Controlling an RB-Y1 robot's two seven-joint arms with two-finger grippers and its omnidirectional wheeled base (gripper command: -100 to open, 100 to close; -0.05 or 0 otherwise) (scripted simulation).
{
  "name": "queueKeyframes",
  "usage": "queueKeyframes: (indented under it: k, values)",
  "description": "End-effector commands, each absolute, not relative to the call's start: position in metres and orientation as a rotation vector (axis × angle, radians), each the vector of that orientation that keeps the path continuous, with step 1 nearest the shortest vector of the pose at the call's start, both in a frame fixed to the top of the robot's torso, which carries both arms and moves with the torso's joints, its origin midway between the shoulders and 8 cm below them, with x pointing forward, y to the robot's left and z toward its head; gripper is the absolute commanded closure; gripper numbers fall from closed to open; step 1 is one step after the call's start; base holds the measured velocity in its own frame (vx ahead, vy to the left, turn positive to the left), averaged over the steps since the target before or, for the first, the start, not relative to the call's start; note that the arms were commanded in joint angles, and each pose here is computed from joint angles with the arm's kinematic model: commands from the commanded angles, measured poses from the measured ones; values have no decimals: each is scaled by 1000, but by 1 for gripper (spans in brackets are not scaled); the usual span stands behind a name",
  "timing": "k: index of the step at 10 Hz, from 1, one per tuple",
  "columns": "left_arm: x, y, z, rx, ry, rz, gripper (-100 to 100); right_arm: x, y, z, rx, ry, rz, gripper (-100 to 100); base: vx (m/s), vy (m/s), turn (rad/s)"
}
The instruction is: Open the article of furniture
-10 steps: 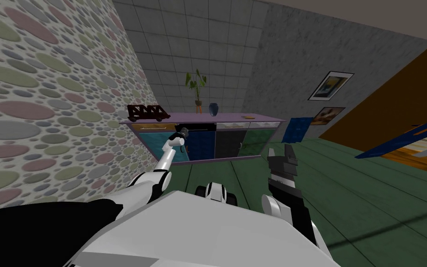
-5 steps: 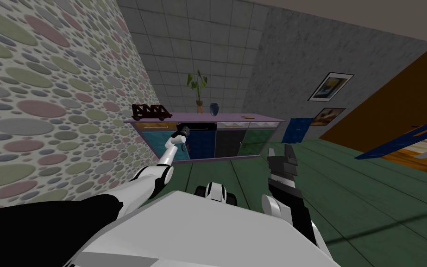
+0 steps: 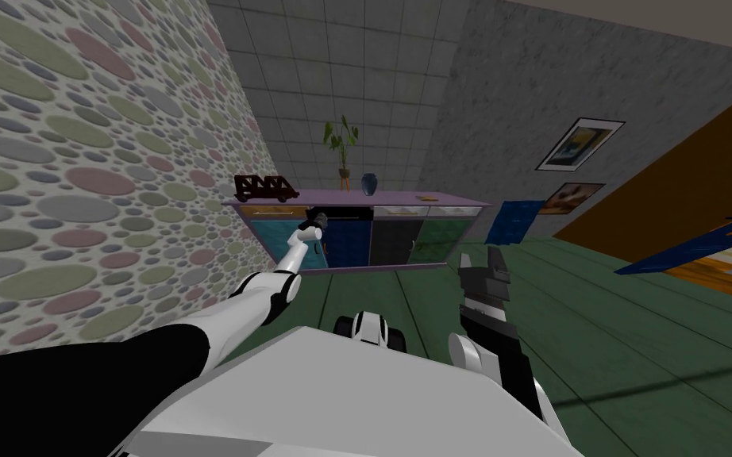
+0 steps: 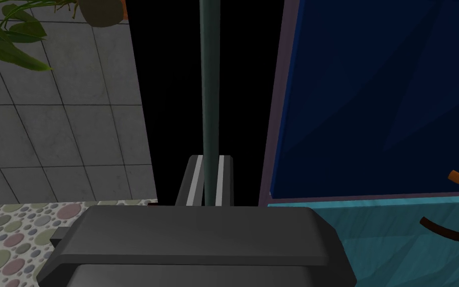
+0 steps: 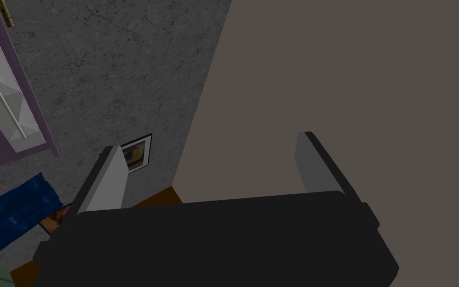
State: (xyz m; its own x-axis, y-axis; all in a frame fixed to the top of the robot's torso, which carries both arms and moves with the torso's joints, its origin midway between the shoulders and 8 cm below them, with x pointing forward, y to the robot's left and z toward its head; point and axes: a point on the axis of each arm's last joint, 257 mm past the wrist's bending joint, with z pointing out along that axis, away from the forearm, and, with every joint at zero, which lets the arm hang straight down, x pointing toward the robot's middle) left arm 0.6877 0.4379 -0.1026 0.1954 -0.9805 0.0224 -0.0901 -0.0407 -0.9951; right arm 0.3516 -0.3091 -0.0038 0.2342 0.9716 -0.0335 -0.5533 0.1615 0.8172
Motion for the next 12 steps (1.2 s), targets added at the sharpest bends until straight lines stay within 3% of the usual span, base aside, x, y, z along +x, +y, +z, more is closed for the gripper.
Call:
queueKeyframes:
  k: [1, 5, 6, 12]
  values:
    - [701, 441, -89, -1347, 1135, -1004, 100, 352, -309, -4, 785, 660, 1209, 0, -145, -27, 105]
    - [713, 438, -97, -1399, 1147, -998, 100, 352, -309, -4, 785, 660, 1209, 0, -64, -18, 21]
    - [717, 441, -83, -1402, 1152, -1000, -100, 352, -309, -4, 785, 660, 1209, 0, -7, -22, 35]
    - [722, 446, -52, -1404, 1164, -1008, -100, 352, -309, -4, 785, 660, 1209, 0, -1, -34, 24]
